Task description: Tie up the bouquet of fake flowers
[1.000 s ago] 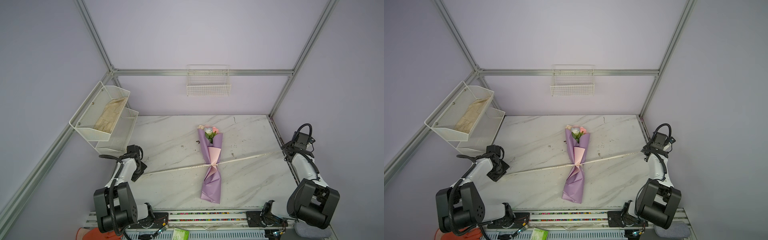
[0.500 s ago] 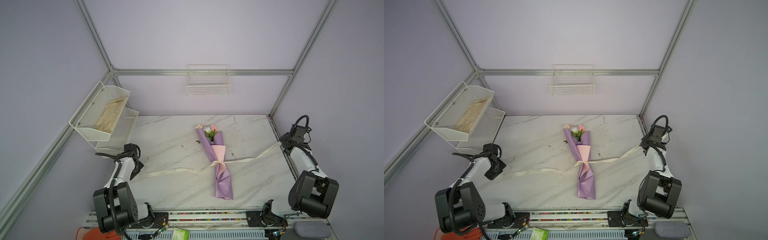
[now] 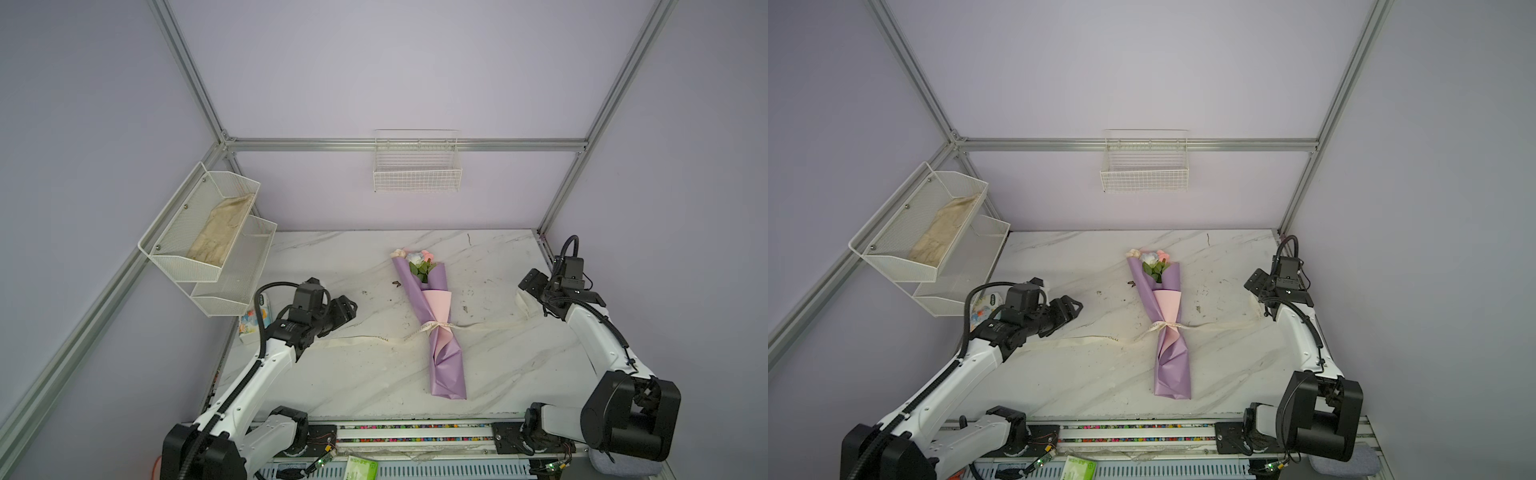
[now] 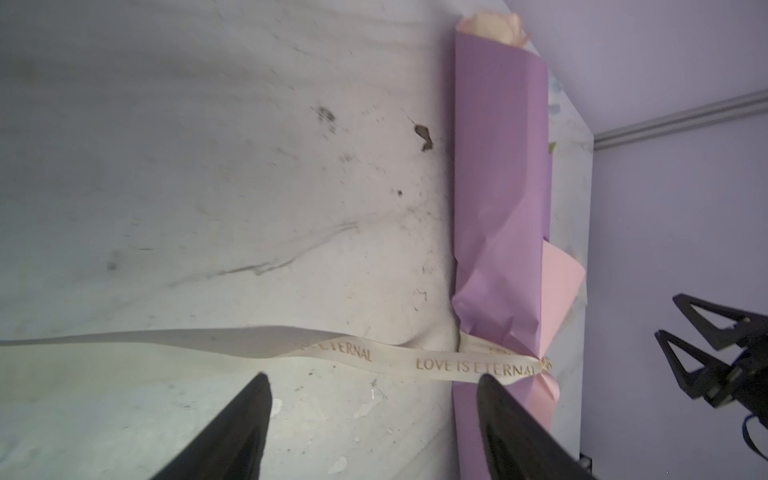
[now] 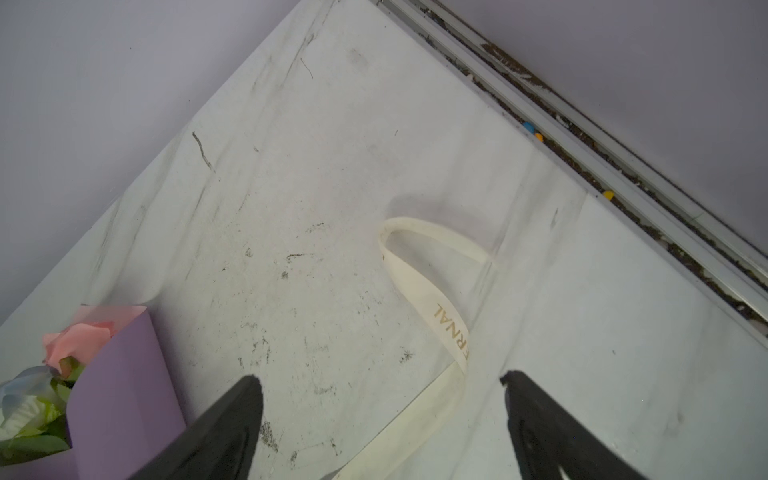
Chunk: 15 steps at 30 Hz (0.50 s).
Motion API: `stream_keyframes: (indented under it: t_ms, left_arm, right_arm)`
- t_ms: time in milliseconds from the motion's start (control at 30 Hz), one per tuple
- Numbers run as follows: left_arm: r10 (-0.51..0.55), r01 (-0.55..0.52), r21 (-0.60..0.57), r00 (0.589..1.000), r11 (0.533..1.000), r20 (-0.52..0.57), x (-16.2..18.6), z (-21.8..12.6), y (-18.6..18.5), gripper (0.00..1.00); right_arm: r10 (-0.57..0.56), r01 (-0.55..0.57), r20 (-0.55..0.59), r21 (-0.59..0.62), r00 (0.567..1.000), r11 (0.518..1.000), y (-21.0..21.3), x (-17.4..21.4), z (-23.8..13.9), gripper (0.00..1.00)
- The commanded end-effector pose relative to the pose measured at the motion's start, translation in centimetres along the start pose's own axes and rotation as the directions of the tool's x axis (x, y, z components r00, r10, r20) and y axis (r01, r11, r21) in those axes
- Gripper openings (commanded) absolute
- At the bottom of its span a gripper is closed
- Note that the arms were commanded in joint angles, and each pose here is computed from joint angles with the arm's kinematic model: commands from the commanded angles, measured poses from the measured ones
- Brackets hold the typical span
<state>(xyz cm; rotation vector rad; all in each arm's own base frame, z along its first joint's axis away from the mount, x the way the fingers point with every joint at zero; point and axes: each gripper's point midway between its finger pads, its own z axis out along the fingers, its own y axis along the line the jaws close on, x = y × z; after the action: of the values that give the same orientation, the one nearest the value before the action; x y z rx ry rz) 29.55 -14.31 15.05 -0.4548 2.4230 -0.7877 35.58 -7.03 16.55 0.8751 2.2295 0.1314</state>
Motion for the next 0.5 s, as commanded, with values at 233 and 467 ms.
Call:
stream_keyframes:
  t_ms: [233,467]
  left_arm:
    - [0.613,-0.576,0.241,0.780,0.781,-0.121,7.8,7.5,-10.7,0.74]
    - [0.863,-0.816,0.309,0.504,0.488,-0.035,9.6,9.2,-11.4,0.78]
  right_arm:
    - [0.134,-0.199,-0.315,-0.185,0.940,0.962,1.0,9.8,-2.5,0.88]
    - [0.296,-0.474,-0.520,-0.249,0.801,0.845,2.0,16.8,-2.5,0.88]
